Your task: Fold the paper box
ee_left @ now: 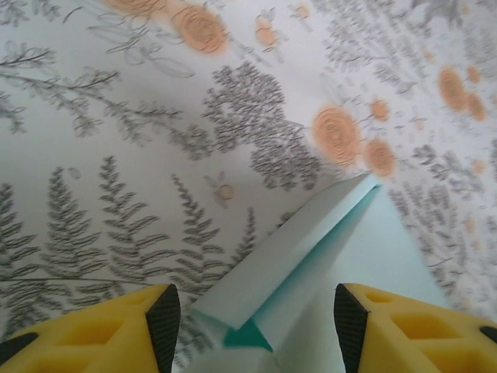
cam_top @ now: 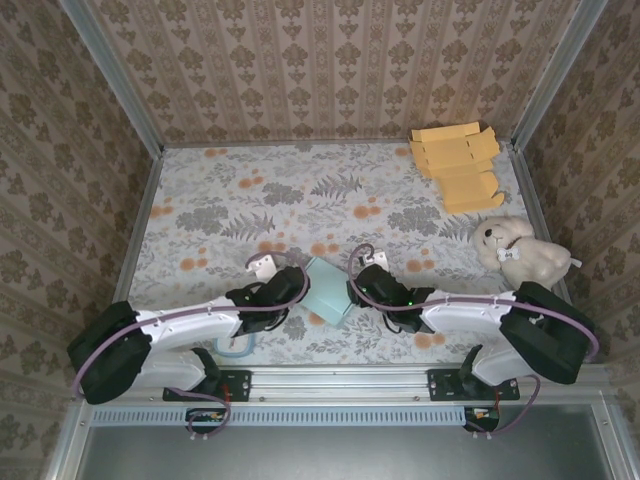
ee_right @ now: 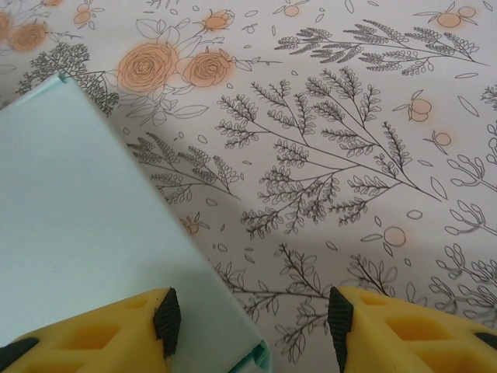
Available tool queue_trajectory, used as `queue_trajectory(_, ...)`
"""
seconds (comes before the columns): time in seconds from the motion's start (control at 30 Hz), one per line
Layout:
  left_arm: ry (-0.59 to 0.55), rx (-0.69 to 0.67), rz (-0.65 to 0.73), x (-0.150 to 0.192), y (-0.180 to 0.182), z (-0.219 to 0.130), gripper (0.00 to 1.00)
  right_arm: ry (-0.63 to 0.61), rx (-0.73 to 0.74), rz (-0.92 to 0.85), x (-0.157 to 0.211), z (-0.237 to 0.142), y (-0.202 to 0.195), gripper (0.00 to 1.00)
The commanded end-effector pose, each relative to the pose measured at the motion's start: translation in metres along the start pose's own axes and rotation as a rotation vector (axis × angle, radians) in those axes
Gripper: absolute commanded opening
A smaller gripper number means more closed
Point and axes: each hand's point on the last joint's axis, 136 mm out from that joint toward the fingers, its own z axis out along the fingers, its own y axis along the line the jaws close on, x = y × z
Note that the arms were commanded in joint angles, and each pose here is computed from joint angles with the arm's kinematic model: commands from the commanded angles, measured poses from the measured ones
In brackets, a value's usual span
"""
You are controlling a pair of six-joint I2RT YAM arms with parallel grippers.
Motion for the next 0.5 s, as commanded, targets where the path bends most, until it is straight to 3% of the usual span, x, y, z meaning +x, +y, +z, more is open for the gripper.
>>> queue_trajectory(0.0, -0.013, -0.073, 0.062, 0.002, 0.021, -0.001, 0.61, 0.033, 0.078, -0.025, 0.016, 0.010, -0.013, 0.56)
queue_trajectory(0.2, -0.069, -0.152, 0.156, -0.018, 0.035, -0.020, 0.66, 0.009, 0.125, -0.082, 0.009, 0.011, -0.020, 0.57)
queue_trajectory(0.4, -0.076, -0.062, 0.249, -0.022, 0.022, -0.026, 0.68, 0.001, 0.092, -0.153, 0.001, 0.019, -0.016, 0.57)
queue_trajectory(0.47, -0.070, -0.015, 0.285, -0.025, 0.010, -0.028, 0.72, 0.001, 0.055, -0.195, 0.000, 0.023, -0.009, 0.57)
